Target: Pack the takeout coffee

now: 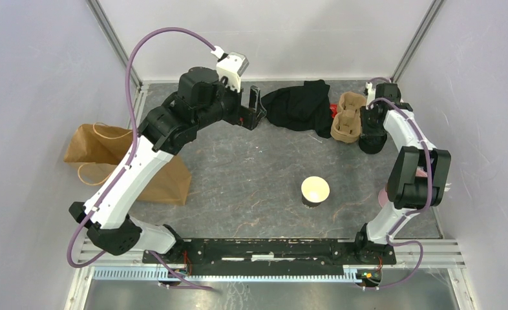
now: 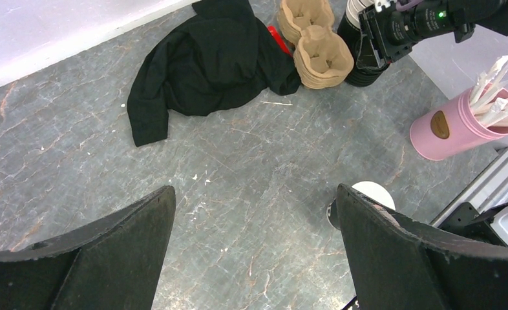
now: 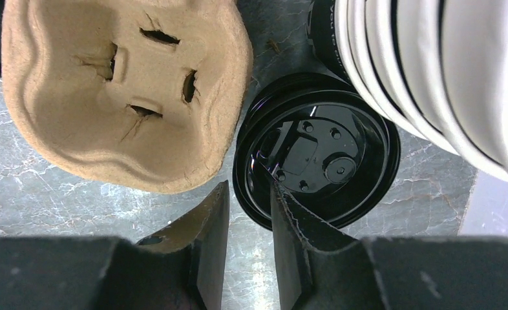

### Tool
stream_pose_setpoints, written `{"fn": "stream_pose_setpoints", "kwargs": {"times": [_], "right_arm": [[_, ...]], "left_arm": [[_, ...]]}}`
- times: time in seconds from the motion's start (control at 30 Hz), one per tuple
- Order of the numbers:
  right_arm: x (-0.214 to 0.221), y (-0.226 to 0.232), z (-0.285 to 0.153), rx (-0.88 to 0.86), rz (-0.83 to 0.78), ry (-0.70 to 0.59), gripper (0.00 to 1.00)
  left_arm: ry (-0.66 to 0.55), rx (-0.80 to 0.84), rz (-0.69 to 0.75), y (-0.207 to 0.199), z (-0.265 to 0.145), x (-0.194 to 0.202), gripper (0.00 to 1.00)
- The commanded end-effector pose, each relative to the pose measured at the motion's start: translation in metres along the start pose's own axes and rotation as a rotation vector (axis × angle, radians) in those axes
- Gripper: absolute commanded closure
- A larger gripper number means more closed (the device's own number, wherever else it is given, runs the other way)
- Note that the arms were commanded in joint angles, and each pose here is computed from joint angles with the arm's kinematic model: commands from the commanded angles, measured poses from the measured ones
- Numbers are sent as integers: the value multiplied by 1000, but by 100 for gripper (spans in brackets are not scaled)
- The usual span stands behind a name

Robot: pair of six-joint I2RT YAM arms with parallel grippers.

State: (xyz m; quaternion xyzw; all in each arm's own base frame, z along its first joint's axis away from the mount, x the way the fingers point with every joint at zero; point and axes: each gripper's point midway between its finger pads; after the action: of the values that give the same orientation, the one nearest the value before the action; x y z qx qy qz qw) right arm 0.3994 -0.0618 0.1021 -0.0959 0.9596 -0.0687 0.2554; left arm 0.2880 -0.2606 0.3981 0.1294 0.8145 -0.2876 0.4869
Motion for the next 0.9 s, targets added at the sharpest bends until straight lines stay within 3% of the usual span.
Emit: {"fn": "stream_pose_setpoints", "kwargs": {"times": [0.0, 0.17, 0.57, 0.87], "right_arm": [[-6, 2, 6, -8, -20, -20, 65], [-8, 4, 11, -13, -23, -15, 65], [-12, 2, -1, 14, -29, -38, 86], [-40, -3, -68, 68, -5, -160, 96]], "left_arm": [[-55, 40, 31, -10, -9, -20, 0], [-55, 40, 30, -11, -8, -20, 0], [-61, 40, 31, -11, -11, -22, 0], [-56, 110, -9, -24, -19, -20, 0]]}}
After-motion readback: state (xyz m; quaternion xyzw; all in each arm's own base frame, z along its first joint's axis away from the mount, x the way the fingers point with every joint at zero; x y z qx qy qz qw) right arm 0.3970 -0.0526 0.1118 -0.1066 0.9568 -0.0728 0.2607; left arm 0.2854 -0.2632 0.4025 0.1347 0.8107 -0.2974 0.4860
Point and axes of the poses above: each gripper's point midway between its finger pads, its own z axis out along the fingers, its own y axis along the line the jaws close on, x = y × z, and after that the axes turned 13 degrees about -z, right-handed
